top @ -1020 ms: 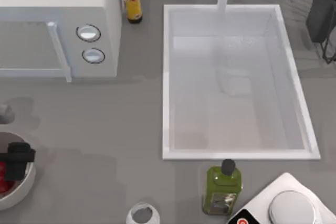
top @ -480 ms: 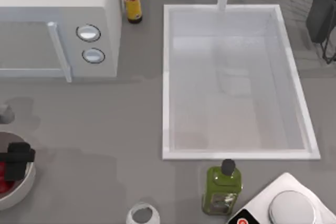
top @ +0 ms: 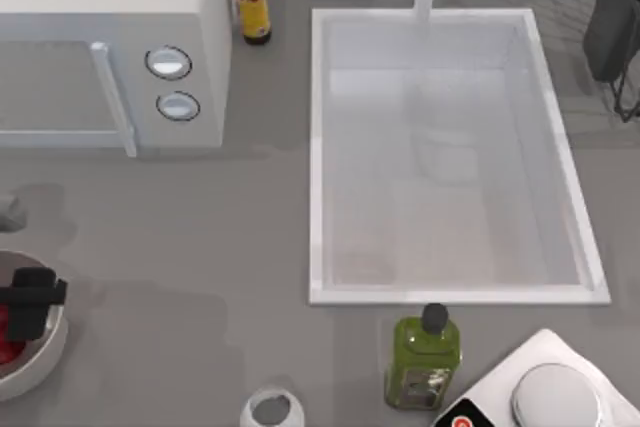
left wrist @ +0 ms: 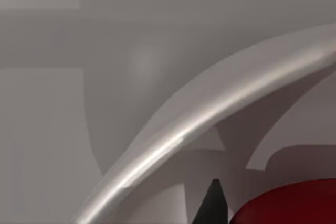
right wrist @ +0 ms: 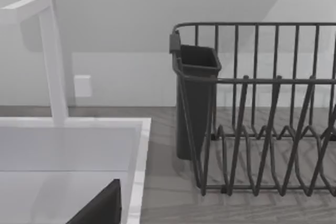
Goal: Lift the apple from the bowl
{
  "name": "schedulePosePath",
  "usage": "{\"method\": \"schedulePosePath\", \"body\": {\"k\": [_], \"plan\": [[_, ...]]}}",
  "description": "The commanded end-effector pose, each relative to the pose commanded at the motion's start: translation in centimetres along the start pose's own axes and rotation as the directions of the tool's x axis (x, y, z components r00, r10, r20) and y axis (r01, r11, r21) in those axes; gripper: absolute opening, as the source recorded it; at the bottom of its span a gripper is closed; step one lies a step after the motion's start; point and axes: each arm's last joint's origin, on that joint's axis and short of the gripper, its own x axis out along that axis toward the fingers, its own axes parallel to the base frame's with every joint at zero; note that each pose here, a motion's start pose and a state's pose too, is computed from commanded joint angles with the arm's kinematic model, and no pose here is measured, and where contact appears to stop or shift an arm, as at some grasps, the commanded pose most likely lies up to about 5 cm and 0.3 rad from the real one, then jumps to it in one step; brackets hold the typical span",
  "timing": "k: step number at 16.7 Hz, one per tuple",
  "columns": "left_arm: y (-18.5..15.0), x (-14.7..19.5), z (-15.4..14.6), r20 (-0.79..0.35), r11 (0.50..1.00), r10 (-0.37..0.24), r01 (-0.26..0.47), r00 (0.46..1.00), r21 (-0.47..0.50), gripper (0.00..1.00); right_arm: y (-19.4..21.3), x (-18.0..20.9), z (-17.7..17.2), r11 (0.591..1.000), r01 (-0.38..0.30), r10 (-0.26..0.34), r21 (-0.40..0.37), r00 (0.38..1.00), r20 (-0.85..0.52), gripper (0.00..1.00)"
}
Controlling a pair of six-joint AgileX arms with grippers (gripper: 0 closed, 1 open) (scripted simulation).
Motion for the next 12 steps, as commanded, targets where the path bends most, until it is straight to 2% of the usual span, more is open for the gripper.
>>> {"method": "schedulePosePath", "body": {"k": [3,5,8,12], "plan": [[0.2,-1.8,1.5,-0.009,1.000,-0.001,0.001,1.000,0.000,0.00,0.0,0.0,0.0,1.000,0.000,0.000,0.000,1.000,0.000,1.00],[0.3,-4.3,3.0,-0.013,1.000,-0.001,0.001,1.000,0.000,0.00,0.0,0.0,0.0,1.000,0.000,0.000,0.000,1.000,0.000,1.00],[0.5,-9.8,4.7,-0.028,1.000,-0.003,0.003,1.000,0.000,0.00,0.0,0.0,0.0,1.000,0.000,0.000,0.000,1.000,0.000,1.00],[0.4,-18.0,4.6,-0.040,1.000,-0.004,0.004,0.999,0.000,0.00,0.0,0.0,0.0,1.000,0.000,0.000,0.000,1.000,0.000,1.00]]}}
